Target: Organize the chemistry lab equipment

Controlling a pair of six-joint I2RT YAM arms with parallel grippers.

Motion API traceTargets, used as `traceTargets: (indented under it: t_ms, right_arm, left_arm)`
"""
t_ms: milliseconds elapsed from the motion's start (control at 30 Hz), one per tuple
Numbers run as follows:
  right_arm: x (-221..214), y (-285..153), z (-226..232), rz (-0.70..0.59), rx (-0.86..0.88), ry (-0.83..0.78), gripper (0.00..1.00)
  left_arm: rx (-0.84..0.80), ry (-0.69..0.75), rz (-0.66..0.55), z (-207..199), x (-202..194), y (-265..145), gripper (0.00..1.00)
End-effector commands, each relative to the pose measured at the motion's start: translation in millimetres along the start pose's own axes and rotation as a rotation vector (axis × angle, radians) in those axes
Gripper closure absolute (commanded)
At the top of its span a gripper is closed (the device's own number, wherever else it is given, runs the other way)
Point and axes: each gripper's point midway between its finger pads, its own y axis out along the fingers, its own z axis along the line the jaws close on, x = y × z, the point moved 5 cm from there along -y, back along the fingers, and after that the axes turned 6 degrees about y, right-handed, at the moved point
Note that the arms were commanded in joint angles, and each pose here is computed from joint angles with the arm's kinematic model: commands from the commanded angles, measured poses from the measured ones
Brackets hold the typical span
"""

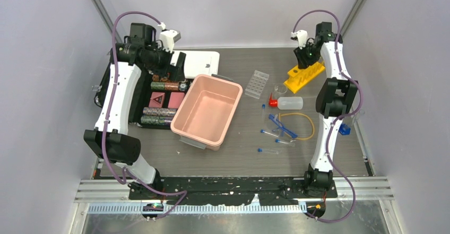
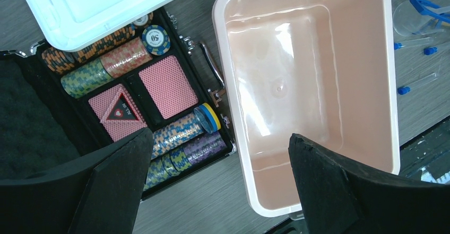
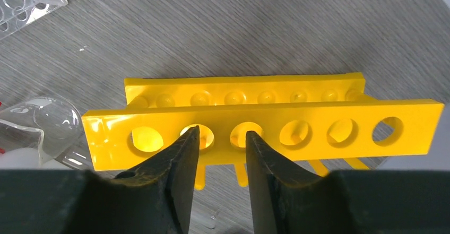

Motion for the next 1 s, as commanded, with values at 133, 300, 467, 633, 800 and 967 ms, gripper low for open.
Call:
traceTargets:
  t_ms: [133,300,467,633,800,967]
  right_arm:
    - [-8.8,6.1,19.5,0.047,0.075,0.008,0.62]
    - [-11.9,6.6,19.4,0.068,0.034,0.057,0.82]
    - [3.7,-7.2,17.3,-0.008,-0.071,0.292,0.95]
    - [19.6,-11.2,16.5,-0.055,-0.188,0.381,0.95]
    - [17.1,-11.5,11.3,-0.045,-0.297,0.490,0.95]
    - [16.1,-13.1,17.6,-0.053,-0.279,0.539,0.78]
  left_arm:
    - [0.018,0.024,0.001,0.7,1.2,-3.8,0.01]
    - [0.014,0.012,-0.002,1.0,2.3,-1.4,0.01]
    - [0.027,0.007,-0.006,3.1,3.6,-0.8,0.01]
    - [0.030,0.001,0.013,3.9,1.0,1.2,0.01]
    - [0.038,-0.012,0.039,5.9,-1.8,3.2,0.01]
    - [0.029,-0.026,0.059,5.7,-4.7,6.8,0.01]
